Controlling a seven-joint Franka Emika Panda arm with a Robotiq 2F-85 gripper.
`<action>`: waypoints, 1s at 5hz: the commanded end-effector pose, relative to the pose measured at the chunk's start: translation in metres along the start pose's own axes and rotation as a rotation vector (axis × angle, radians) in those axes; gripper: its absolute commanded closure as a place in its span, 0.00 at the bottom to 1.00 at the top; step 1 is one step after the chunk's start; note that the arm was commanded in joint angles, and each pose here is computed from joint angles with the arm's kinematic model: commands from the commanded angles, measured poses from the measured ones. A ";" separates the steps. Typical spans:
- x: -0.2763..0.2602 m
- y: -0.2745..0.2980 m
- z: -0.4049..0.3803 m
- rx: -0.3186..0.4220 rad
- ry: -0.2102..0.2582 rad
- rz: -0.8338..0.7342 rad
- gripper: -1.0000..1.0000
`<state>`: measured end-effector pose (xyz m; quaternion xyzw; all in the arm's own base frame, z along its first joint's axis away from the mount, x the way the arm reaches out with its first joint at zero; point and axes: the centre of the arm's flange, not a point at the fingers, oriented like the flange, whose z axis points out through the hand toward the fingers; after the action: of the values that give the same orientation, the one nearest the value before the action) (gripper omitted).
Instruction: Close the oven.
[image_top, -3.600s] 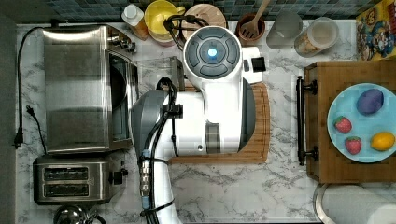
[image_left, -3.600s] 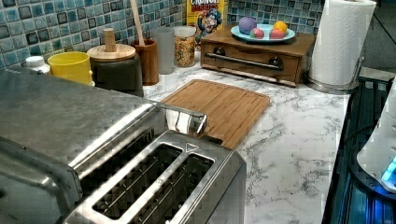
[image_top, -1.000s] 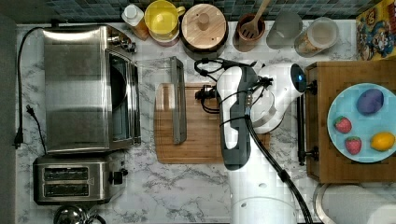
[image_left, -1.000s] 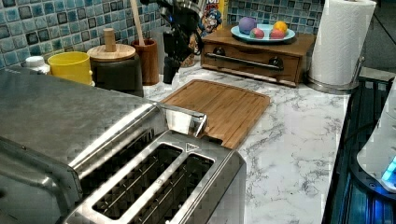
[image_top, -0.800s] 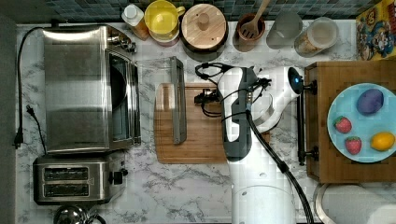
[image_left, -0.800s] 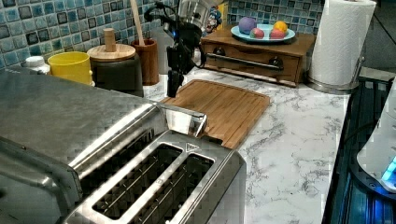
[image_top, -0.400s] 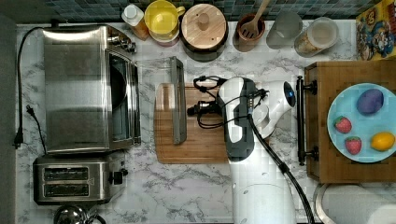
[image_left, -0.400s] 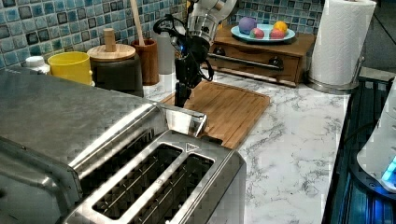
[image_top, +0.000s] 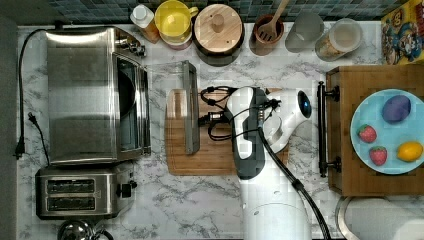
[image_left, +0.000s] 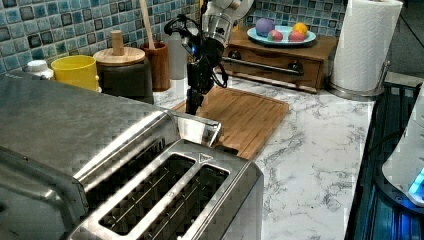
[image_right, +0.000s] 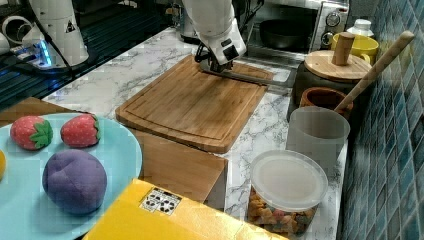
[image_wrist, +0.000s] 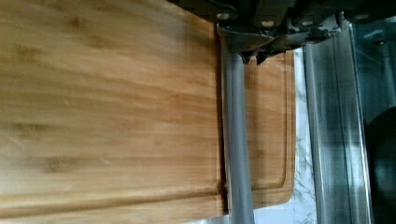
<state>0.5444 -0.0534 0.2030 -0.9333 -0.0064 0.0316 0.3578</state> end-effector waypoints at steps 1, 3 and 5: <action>0.042 -0.087 0.028 0.045 0.077 -0.017 1.00; 0.053 -0.114 0.028 0.126 -0.053 -0.040 1.00; 0.040 -0.191 0.039 0.120 -0.115 -0.210 1.00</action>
<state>0.5609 -0.0282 0.1957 -0.9230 0.0045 0.0487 0.3816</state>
